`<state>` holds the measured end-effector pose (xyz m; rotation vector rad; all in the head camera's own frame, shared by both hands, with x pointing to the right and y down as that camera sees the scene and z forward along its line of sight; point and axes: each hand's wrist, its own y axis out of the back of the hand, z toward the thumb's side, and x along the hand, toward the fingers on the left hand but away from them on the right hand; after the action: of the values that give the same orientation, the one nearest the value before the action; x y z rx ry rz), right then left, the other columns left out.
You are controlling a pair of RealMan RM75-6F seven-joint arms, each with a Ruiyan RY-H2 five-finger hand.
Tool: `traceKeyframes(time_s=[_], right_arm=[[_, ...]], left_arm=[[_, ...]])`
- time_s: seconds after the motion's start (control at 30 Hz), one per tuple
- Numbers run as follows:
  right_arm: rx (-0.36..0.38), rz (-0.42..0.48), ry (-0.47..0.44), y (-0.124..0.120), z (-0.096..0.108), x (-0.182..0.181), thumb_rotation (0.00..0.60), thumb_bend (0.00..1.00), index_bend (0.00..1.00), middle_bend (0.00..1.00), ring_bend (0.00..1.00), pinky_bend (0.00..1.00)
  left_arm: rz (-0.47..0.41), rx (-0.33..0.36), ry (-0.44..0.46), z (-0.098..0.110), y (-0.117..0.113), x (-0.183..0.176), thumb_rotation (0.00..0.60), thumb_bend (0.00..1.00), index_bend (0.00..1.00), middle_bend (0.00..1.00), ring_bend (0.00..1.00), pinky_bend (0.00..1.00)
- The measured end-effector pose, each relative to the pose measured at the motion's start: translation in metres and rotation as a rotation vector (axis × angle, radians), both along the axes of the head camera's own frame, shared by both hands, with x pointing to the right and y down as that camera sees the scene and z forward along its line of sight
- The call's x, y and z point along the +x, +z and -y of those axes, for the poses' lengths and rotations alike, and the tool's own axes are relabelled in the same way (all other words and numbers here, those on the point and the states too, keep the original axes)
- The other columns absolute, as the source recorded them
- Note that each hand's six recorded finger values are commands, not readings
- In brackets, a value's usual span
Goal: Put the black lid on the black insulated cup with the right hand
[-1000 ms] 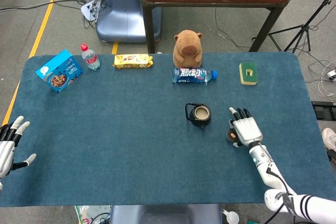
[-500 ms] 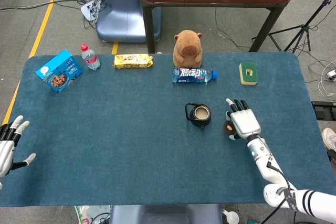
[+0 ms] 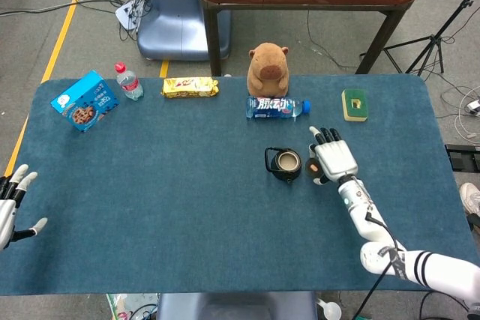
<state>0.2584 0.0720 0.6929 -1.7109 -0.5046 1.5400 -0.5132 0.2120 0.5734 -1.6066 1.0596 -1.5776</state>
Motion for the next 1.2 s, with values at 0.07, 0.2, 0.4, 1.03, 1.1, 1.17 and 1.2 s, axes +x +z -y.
traceKeyframes(time_s=[0.07,0.2,0.4,1.03,1.1,1.17,1.2], right_arm=[[-0.001,0.001,0.001,0.001,0.004,-0.004,0.600,0.08,0.48,0.07,0.00,0.00],[-0.007,0.001,0.005,0.005,0.012,-0.011,0.600,0.08,0.48,0.07,0.00,0.00],[-0.014,0.010,0.011,0.012,0.022,-0.025,0.600,0.08,0.48,0.07,0.00,0.00],[-0.023,0.008,-0.021,0.023,0.032,-0.058,0.600,0.08,0.48,0.07,0.00,0.00],[-0.023,0.008,-0.025,0.023,0.032,-0.059,0.600,0.08,0.48,0.07,0.00,0.00],[-0.025,0.007,-0.029,0.024,0.031,-0.061,0.600,0.08,0.48,0.07,0.00,0.00],[-0.026,0.005,-0.031,0.025,0.031,-0.061,0.600,0.08,0.48,0.07,0.00,0.00]], left_arm=[[-0.001,-0.001,-0.004,0.000,0.000,-0.002,0.600,0.22,0.10,0.00,0.00,0.00],[-0.003,-0.004,-0.009,0.000,0.001,-0.005,0.600,0.22,0.10,0.00,0.00,0.00],[-0.004,-0.004,-0.019,-0.001,0.002,-0.011,0.600,0.22,0.10,0.00,0.00,0.00],[-0.009,-0.002,-0.044,-0.002,0.001,-0.025,0.600,0.22,0.10,0.00,0.00,0.00],[-0.009,-0.001,-0.045,-0.002,0.000,-0.026,0.600,0.22,0.10,0.00,0.00,0.00],[-0.011,0.001,-0.047,-0.003,0.000,-0.027,0.600,0.22,0.10,0.00,0.00,0.00],[-0.011,0.001,-0.049,-0.003,0.000,-0.027,0.600,0.22,0.10,0.00,0.00,0.00]])
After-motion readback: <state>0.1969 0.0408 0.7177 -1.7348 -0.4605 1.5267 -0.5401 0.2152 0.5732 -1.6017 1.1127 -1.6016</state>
